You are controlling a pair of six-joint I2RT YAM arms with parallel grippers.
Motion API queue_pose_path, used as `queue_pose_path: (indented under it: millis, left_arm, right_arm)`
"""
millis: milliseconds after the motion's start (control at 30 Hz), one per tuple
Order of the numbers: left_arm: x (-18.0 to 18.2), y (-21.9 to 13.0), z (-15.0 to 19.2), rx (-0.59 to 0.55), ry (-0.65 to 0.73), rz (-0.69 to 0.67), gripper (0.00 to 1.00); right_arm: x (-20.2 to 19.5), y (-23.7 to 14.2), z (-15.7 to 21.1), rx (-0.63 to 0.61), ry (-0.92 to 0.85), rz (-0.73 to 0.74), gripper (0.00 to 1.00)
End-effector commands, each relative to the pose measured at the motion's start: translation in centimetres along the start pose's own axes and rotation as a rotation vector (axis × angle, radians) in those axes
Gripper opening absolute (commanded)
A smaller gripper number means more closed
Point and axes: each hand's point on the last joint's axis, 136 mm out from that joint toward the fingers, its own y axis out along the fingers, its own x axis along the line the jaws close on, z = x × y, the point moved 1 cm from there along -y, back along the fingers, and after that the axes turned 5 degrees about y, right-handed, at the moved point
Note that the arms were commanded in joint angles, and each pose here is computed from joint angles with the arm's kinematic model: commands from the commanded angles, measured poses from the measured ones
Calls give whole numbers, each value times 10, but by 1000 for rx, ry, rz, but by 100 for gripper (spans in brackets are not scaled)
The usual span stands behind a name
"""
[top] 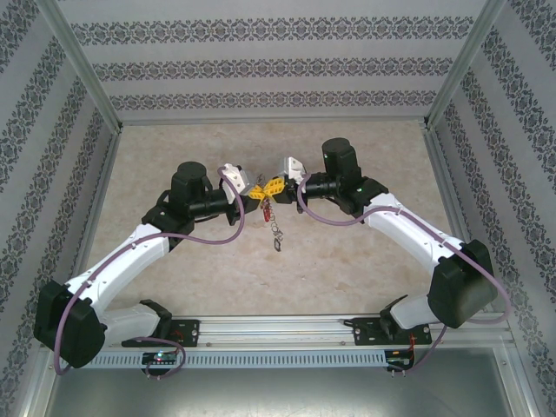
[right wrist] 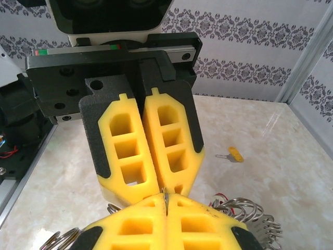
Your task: Put the keys on the keyring
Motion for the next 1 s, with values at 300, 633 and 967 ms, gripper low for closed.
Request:
queue_pose_path:
  millis: [300, 633, 967]
  left_arm:
    - [-2, -5, -26, -52, 63, 21, 0]
    - [6, -4, -13, -26, 85, -43, 0]
    - [16, 5, 6, -22, 11, -95, 0]
  right_arm:
    - [15, 1, 9, 50, -43, -35, 0]
    - [21, -2, 23, 67, -39, -83, 6]
    - [11, -8, 34, 71, 75, -77, 32]
